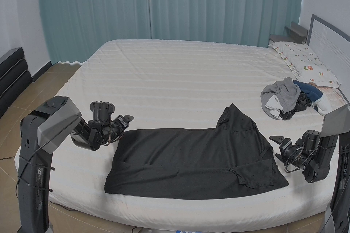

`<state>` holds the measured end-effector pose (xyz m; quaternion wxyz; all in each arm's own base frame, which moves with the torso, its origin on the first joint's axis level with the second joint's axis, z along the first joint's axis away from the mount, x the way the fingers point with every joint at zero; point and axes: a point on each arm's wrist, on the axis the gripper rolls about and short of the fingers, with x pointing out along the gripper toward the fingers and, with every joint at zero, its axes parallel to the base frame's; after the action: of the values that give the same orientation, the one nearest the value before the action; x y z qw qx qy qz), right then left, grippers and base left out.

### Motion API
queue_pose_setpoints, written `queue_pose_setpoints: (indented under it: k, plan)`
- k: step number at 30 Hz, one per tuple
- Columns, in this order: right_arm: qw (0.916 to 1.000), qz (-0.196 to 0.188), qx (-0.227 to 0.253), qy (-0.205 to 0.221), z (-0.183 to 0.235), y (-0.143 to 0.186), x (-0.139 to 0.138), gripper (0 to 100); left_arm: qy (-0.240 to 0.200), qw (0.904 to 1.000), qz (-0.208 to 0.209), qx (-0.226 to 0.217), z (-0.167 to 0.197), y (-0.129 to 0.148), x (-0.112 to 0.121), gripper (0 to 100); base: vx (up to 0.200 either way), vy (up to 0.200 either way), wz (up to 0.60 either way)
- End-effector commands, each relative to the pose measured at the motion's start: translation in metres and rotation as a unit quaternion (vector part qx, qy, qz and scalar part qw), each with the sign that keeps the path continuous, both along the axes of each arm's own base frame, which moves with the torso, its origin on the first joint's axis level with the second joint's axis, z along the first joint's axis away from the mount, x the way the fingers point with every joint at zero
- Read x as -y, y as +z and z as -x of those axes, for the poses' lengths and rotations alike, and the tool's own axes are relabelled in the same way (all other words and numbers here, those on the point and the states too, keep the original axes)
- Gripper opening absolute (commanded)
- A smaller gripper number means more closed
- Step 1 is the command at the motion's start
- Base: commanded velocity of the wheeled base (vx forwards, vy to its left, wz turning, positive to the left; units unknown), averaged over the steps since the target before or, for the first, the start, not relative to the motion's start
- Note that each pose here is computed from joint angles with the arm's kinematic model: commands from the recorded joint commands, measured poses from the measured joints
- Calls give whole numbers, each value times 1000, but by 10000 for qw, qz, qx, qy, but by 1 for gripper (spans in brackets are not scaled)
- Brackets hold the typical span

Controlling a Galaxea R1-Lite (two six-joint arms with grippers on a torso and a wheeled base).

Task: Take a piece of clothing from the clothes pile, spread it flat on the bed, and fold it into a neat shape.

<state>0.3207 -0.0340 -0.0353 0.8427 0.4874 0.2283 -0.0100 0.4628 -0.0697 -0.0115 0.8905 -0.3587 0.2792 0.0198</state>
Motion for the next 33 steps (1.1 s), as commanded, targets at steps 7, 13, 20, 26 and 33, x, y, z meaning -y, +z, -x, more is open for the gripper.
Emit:
queue_pose_setpoints:
  k: [7, 13, 20, 26, 33]
  plan:
    - [10000, 26, -23, 31, 0, -2, -1, 100, -52, 9995, -88, -308, 11, -25, 0, 100, 0, 0, 0]
    - [10000, 38, -28, 37, 0, -3, -1, 100, -71, 9998, -78, -192, 12, -24, 2, 0, 0, 0, 0]
    - [10000, 46, -19, 40, 0, -3, -1, 100, -109, 9998, -67, -178, 11, -25, 3, 0, 0, 0, 0]
    - [10000, 45, -26, 40, 0, -3, -1, 100, -42, 10000, -44, -35, 10, -22, -1, 0, 0, 0, 0]
    - [10000, 54, -33, 36, 0, -3, -1, 100, 38, 10000, -54, -19, 16, -21, -3, 0, 0, 0, 0]
